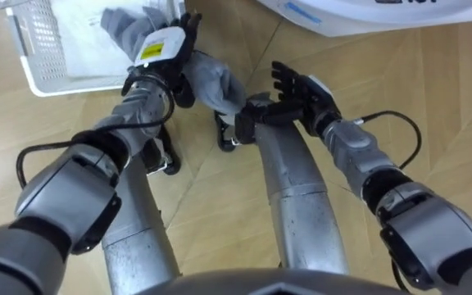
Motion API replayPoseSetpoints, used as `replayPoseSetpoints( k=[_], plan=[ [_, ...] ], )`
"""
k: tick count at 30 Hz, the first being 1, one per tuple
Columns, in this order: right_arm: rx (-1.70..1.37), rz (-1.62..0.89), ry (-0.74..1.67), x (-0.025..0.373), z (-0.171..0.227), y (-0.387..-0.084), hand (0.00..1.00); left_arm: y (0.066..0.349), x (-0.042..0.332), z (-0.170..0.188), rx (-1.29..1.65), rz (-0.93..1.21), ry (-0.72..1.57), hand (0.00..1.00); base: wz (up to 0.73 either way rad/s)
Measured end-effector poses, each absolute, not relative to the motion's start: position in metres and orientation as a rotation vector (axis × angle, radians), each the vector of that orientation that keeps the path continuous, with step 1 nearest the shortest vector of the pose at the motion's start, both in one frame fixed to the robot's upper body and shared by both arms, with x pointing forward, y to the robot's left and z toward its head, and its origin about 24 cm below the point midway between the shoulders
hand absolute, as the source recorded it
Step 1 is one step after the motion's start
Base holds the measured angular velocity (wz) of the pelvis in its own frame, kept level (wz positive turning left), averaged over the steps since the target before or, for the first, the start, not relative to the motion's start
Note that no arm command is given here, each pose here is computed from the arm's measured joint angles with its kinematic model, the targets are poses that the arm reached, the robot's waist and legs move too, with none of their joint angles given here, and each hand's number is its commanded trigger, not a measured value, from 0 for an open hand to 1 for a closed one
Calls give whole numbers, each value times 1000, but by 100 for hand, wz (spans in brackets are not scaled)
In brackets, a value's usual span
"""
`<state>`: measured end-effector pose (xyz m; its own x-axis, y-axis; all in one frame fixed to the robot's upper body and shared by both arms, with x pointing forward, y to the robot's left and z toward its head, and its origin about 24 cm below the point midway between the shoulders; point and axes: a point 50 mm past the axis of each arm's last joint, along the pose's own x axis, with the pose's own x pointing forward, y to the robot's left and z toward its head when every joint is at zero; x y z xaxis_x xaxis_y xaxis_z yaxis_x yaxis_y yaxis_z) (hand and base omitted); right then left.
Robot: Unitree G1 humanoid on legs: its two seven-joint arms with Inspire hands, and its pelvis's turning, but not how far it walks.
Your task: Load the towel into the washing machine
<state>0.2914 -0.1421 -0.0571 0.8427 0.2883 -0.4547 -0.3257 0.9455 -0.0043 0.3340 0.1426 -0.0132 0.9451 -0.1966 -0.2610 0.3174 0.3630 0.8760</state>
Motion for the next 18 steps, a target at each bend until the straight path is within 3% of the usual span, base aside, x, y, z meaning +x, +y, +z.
replayPoseSetpoints(
  k=[18],
  plan=[
    [-123,328,513,289,-63,-144,0,126,335,-15,1202,-609,208,100,1]
  ],
)
